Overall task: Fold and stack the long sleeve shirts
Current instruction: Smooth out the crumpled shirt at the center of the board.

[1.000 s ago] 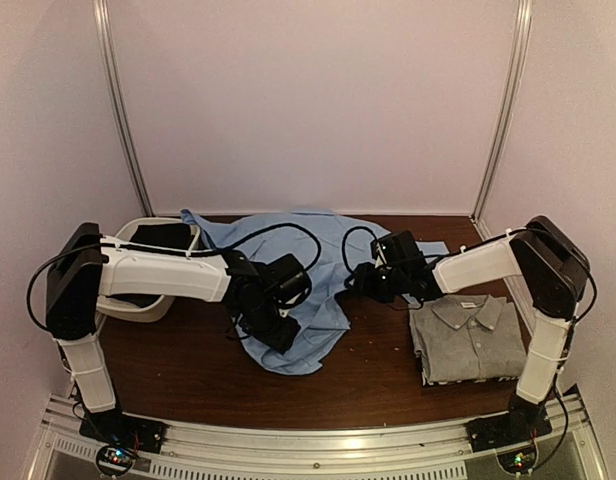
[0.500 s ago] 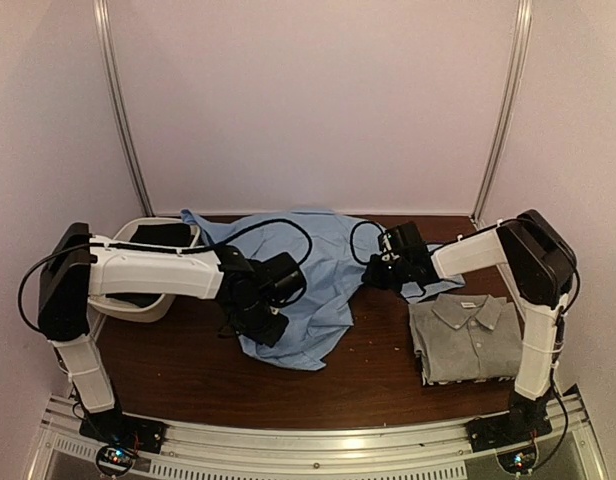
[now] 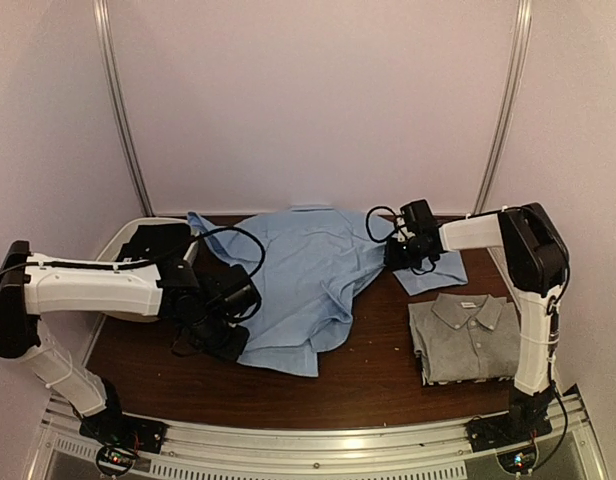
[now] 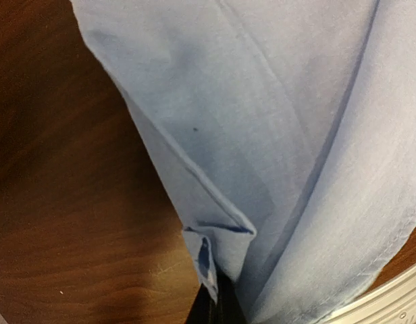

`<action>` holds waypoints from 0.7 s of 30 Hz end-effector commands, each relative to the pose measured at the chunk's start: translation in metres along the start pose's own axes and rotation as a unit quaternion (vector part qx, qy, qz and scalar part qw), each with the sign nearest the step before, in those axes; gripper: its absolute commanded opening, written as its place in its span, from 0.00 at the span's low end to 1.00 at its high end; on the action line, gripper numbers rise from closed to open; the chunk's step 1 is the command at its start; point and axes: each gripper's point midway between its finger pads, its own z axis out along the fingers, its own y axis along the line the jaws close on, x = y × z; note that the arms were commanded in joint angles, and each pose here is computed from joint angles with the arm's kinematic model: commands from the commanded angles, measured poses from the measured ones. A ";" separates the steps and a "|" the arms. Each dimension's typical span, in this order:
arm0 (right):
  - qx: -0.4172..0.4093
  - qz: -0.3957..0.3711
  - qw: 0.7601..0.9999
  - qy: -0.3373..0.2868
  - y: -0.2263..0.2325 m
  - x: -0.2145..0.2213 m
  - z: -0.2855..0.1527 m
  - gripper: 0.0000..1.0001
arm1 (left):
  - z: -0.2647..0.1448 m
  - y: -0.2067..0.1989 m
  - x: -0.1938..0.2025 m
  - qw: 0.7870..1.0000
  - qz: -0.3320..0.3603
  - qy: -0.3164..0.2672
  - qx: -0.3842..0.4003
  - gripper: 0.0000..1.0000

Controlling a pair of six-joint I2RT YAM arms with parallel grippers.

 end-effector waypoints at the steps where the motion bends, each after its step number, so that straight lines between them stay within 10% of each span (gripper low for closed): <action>1: 0.052 -0.029 0.998 -0.007 -0.018 -0.007 -0.012 0.00 | -0.003 0.012 0.035 0.998 -0.043 0.036 0.013 0.00; 12: 0.083 -0.043 0.996 -0.008 -0.030 -0.004 -0.034 0.17 | 0.015 0.034 0.080 0.995 -0.071 0.073 0.005 0.00; 18: 0.050 -0.060 0.997 -0.018 0.000 -0.006 -0.069 0.44 | 0.003 0.032 0.073 0.995 -0.080 0.052 0.022 0.54; 21: 0.027 -0.091 0.995 -0.015 0.033 0.010 -0.089 0.52 | -0.015 0.033 0.056 0.996 -0.085 0.021 0.017 0.59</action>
